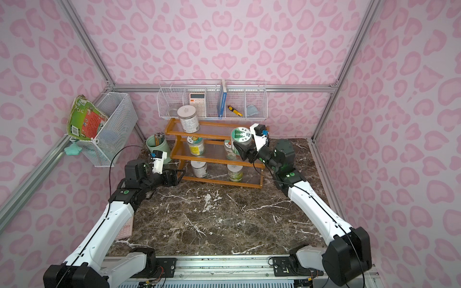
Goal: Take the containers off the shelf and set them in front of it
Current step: 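Pick up a container from the shelf, then place the container at the center of the board.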
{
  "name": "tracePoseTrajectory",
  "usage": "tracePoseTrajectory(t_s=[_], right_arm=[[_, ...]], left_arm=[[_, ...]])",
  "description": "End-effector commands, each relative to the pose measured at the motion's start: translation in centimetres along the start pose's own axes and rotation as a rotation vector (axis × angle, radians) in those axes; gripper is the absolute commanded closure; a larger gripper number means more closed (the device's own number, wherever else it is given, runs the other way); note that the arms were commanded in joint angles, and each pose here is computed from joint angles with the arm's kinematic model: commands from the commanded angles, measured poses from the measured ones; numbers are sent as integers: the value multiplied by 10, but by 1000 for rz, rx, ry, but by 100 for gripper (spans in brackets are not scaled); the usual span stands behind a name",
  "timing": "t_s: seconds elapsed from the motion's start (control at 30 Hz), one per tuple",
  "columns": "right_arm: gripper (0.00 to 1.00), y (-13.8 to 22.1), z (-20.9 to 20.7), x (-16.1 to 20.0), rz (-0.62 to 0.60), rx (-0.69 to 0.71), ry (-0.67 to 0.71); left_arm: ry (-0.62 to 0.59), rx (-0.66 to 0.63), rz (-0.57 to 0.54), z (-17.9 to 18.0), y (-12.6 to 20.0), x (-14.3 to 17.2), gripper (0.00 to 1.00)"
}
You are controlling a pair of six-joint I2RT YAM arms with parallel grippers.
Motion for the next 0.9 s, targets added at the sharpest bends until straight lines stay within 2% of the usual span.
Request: tracePoseTrajectory(t_s=[0.0, 0.17, 0.37, 0.87], right_arm=[[31, 21, 16, 1, -48, 19, -4], [32, 51, 41, 26, -11, 19, -30], [32, 74, 50, 70, 51, 22, -92], [35, 89, 46, 171, 161, 118, -200]], left_arm=[[-6, 16, -7, -3, 3, -4, 10], [-2, 37, 8, -6, 1, -5, 10], [30, 50, -10, -10, 7, -1, 8], [41, 28, -21, -16, 23, 12, 6]])
Point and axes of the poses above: each gripper's point midway between its finger pads, its own y axis back along the fingers, its own z axis along the line the jaws close on, x = y × z, the point moved 10 cm from there along y, back along the fingers, and after that the axes turned 2 degrees about -y, right-handed, at the moved point
